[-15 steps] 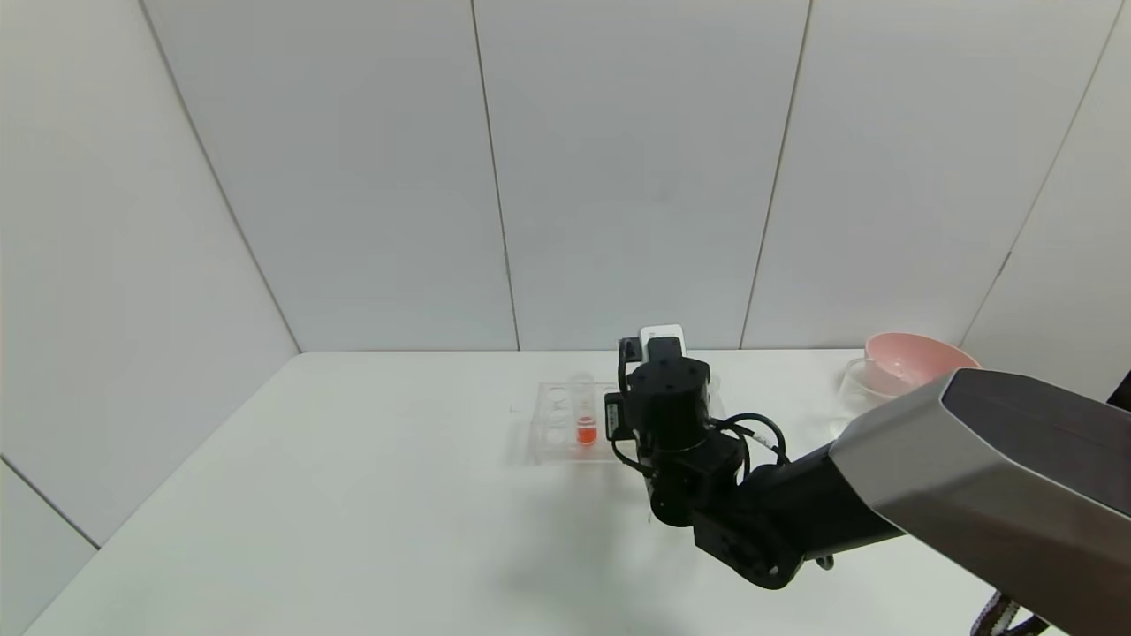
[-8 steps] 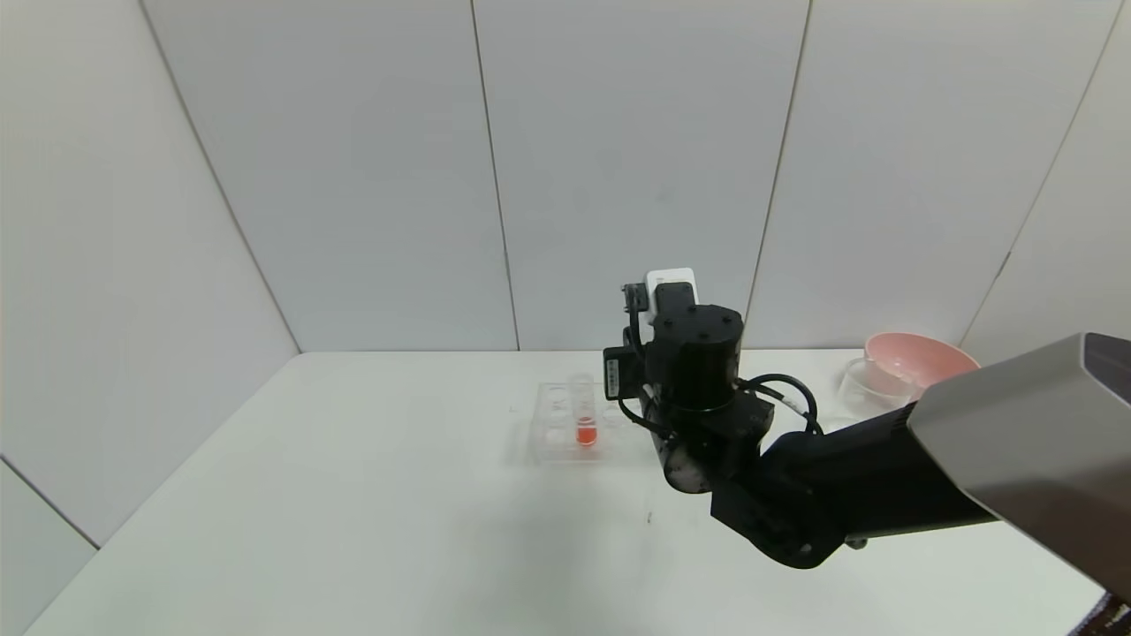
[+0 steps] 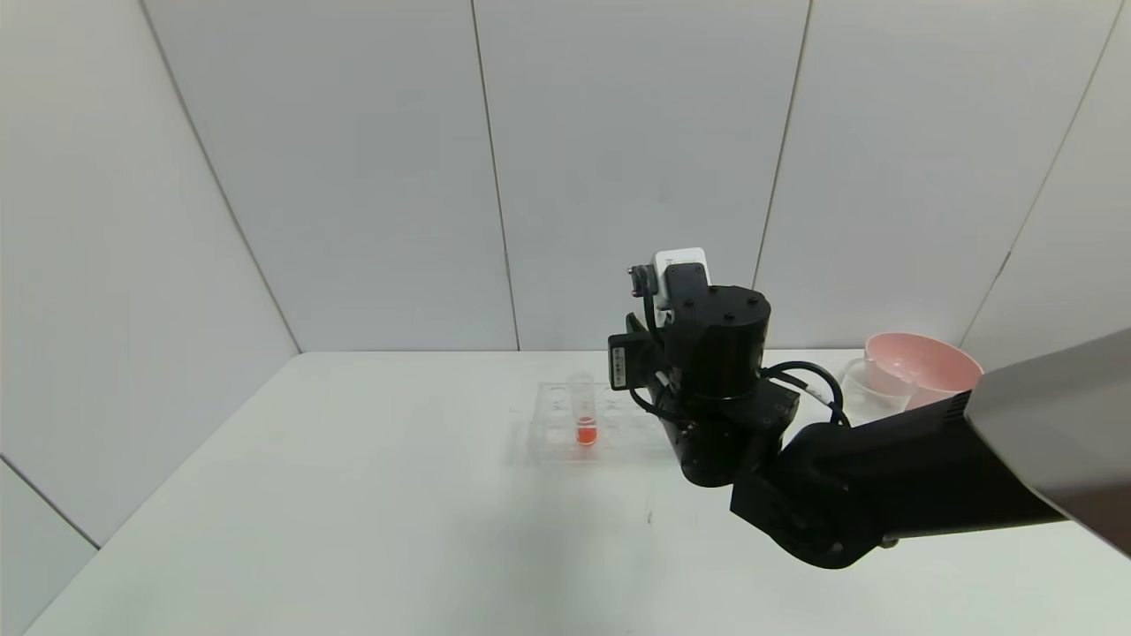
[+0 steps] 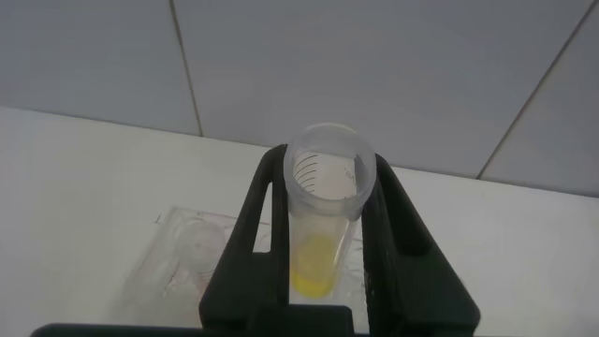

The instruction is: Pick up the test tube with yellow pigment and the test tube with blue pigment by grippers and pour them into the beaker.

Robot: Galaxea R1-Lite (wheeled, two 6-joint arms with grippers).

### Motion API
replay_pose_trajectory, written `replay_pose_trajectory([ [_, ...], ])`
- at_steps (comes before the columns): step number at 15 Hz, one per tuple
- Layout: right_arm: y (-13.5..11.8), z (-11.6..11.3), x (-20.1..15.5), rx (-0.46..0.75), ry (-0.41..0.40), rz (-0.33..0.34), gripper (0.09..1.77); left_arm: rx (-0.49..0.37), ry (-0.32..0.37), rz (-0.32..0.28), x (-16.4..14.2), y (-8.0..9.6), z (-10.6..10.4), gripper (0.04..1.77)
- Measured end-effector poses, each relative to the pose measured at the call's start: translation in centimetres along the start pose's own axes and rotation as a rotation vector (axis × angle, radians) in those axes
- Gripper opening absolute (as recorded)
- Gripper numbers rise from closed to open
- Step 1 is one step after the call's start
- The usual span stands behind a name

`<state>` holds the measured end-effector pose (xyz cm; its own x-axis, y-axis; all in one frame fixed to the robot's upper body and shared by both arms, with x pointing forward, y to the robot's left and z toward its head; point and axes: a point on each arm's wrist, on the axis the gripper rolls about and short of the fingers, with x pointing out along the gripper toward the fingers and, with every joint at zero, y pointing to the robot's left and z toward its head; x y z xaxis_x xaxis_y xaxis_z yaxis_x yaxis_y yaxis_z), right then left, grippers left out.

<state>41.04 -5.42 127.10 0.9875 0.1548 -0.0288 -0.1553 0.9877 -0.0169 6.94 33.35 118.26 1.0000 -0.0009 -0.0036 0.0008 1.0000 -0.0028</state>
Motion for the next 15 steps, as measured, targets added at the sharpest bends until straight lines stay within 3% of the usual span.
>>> replay_pose_trajectory([
  [2,-1.0,0.8,-1.0,-0.021,0.004,0.080,0.51,0.000,0.000,0.000,0.0,0.0,0.0,1.76],
  [4,-2.9,1.5,-2.5,-0.049,0.022,0.210,0.51,0.000,0.000,0.000,0.0,0.0,0.0,1.76],
  [7,-7.3,2.7,-5.1,-0.072,0.077,0.380,0.51,0.000,0.000,0.001,0.0,0.0,0.0,1.76],
  [11,-15.7,4.5,-7.8,-0.076,0.160,0.451,0.51,0.000,0.000,0.000,0.0,0.0,0.0,1.76],
  [15,-24.9,5.5,-10.0,-0.156,0.163,0.473,0.51,0.000,0.000,0.000,0.0,0.0,0.0,1.76],
])
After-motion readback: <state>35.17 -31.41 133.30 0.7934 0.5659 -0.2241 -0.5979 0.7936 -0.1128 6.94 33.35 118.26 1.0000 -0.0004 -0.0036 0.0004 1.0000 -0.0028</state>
